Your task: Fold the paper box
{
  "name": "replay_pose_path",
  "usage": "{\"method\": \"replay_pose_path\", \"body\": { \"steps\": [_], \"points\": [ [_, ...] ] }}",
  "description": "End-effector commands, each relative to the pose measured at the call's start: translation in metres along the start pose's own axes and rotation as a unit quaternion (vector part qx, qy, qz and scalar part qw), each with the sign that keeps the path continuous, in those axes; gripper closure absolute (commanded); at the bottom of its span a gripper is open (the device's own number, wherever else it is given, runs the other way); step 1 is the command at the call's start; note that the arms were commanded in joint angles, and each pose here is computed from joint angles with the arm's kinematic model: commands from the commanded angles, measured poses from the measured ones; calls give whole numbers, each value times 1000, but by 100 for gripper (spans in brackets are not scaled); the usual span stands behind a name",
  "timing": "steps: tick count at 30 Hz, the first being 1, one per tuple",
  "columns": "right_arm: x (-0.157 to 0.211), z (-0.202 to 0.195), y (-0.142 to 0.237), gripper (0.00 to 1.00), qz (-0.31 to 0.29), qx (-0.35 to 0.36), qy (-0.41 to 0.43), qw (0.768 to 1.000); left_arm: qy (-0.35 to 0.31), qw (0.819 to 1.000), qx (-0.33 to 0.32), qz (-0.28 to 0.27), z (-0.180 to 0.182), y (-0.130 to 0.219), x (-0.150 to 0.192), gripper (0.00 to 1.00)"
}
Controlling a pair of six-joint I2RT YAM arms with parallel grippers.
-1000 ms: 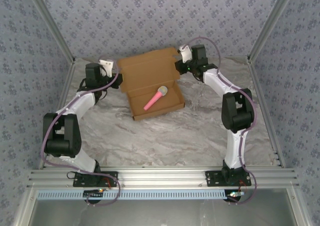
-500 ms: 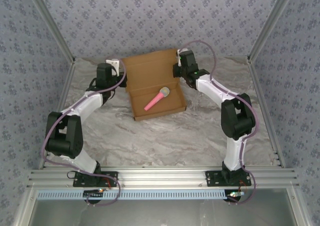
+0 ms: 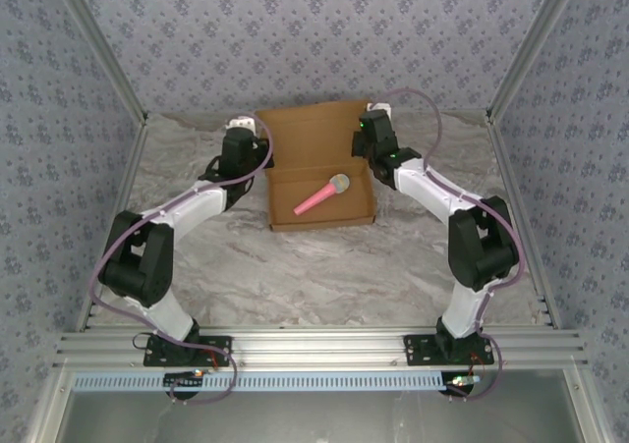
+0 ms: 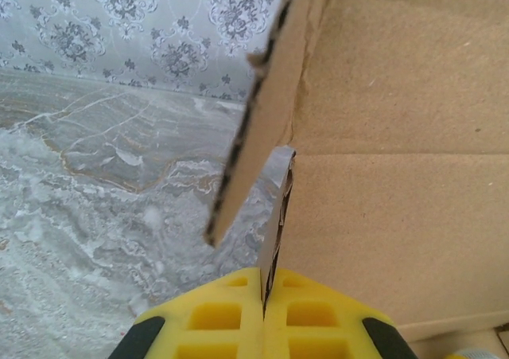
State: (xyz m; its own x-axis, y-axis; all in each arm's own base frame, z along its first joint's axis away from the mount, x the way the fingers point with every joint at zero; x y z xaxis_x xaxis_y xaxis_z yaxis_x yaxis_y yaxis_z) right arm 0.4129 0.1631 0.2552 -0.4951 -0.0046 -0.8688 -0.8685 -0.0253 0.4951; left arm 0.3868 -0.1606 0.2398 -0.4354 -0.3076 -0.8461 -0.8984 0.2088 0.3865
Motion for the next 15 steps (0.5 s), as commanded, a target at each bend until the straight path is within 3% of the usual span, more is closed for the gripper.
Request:
{"method": "replay_pose_path", "body": {
  "steps": [1,15],
  "points": [
    [-15,-16,12,94,-41,33,-34,998,41,996,0,-80,-19,-2,-22,100],
    [3,-32,6,94,-43,17,-98,994,74,990,-15,-120,-41,6,16,100]
  ]
}}
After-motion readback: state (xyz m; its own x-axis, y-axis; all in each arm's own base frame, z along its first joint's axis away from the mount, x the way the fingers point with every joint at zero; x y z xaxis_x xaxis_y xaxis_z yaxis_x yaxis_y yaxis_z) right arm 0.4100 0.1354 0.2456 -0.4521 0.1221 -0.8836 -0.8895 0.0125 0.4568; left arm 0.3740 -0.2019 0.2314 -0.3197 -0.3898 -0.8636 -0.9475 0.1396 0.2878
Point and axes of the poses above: each hand's point on the last joint's axis, 136 mm out from that joint toward the fingers, its own y axis back along the fingers, its own z axis along the line the jaws close on, x = y × z, the point moved 10 cm from there along y, back along the fingers, and after that the axes turned 5 degrees about y, right-handed, at the moved point
